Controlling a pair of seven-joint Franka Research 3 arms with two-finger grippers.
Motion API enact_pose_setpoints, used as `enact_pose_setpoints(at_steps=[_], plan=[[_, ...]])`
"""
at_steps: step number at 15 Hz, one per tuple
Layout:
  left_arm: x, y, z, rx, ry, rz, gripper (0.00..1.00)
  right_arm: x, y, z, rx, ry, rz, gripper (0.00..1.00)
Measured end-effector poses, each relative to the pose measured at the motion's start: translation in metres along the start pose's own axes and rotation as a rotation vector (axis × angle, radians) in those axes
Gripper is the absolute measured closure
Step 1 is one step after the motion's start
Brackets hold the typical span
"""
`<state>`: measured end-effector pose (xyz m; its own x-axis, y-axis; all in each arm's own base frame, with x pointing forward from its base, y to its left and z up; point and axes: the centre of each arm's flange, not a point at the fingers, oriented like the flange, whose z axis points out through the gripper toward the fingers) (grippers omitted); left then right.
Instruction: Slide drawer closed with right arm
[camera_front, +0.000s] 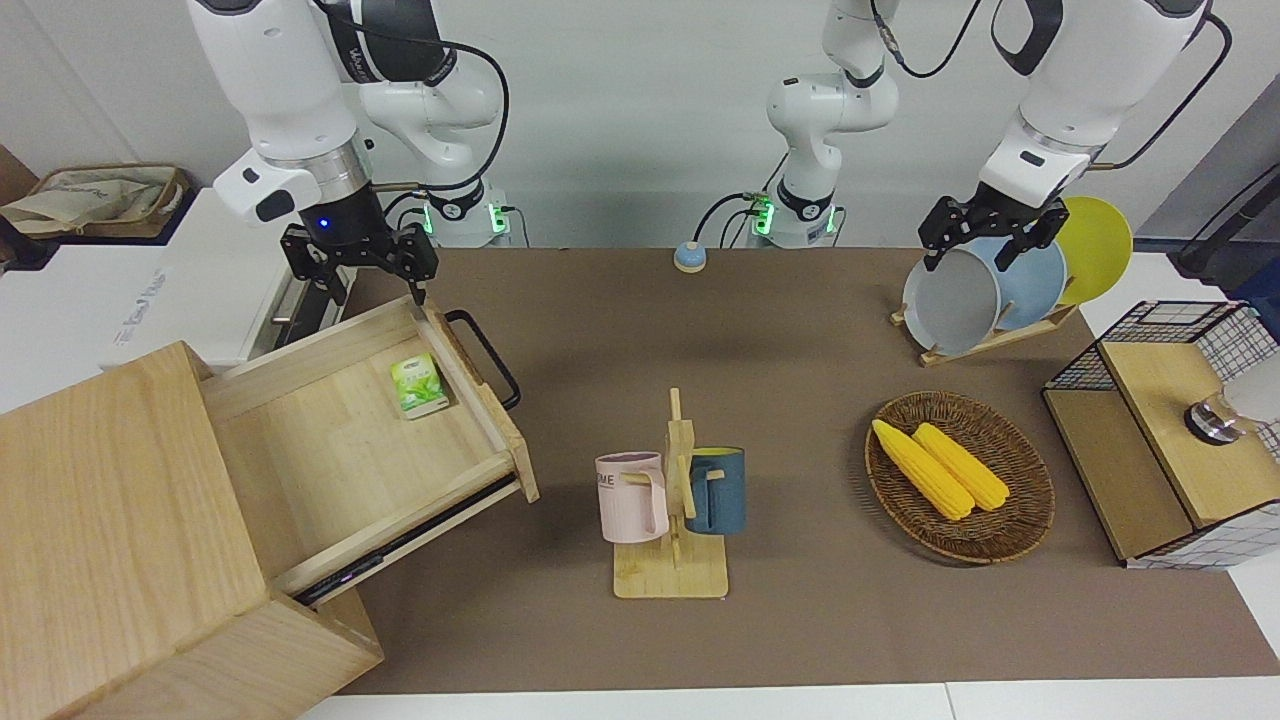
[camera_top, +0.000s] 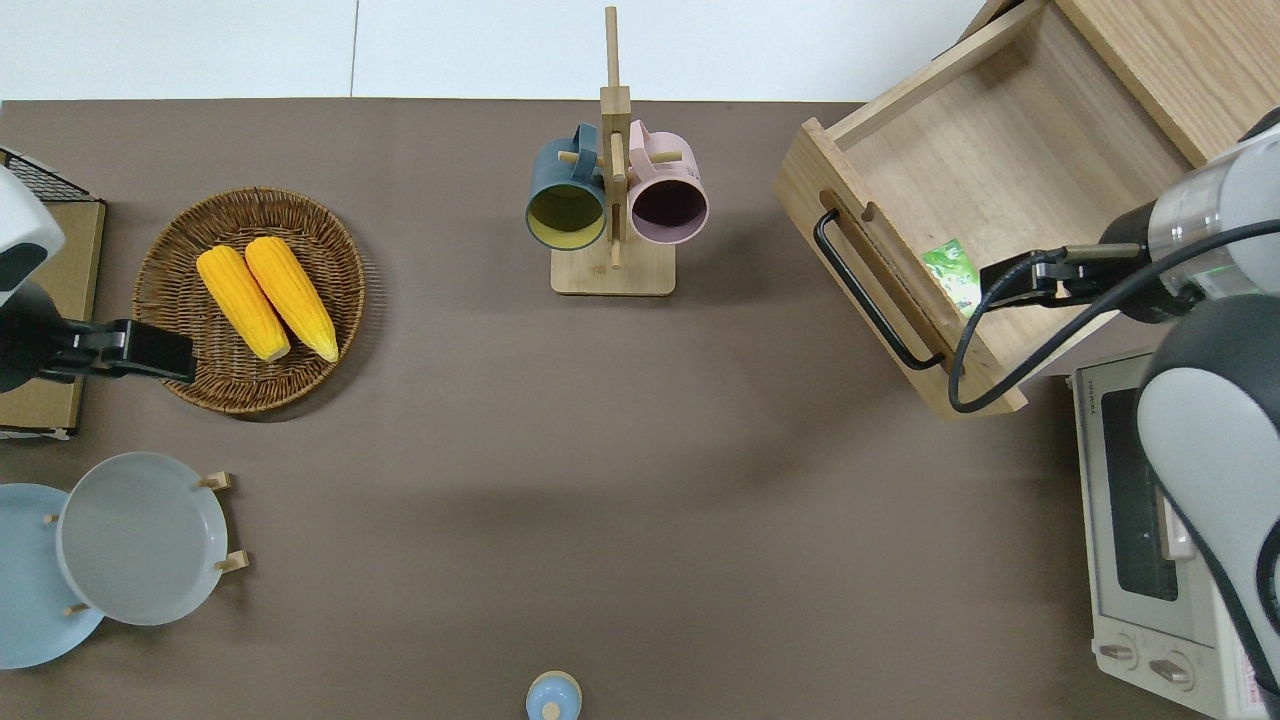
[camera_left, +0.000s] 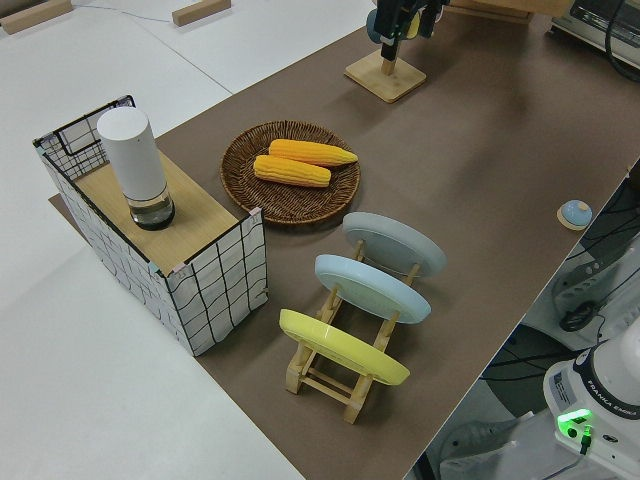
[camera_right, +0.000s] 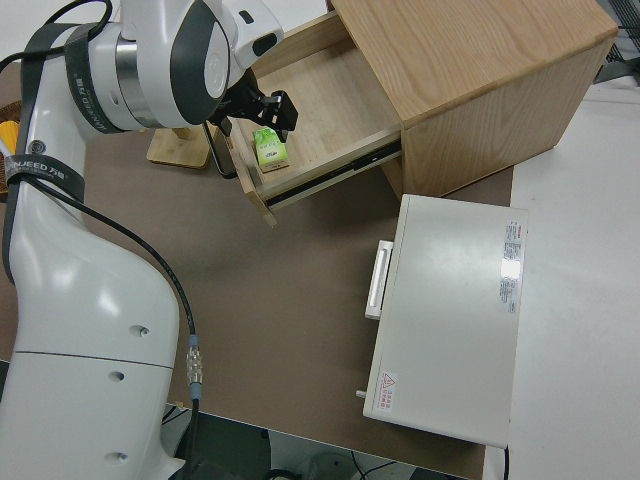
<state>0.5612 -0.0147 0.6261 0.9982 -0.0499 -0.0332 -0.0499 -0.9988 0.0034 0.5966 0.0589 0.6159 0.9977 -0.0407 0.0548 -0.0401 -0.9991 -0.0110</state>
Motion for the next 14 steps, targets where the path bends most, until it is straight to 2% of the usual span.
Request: enact_pose_setpoints(at_steps=[4, 8, 14], plan=[[0.0, 0.0, 0.0, 0.0, 0.0, 0.0, 0.0, -0.0001, 0.0022, 0.0003, -0.016, -0.002, 0.0, 0.01], [0.0, 0.0, 0.0, 0.0, 0.0, 0.0, 0.0, -0.0015, 0.0071, 0.0019, -0.019, -0.02, 0.008, 0.01], [0.0, 0.0, 0.0, 0.0, 0.0, 0.0, 0.0, -0.0012, 0.0069, -0.0023, -0.018, -0.011, 0.007, 0.03]])
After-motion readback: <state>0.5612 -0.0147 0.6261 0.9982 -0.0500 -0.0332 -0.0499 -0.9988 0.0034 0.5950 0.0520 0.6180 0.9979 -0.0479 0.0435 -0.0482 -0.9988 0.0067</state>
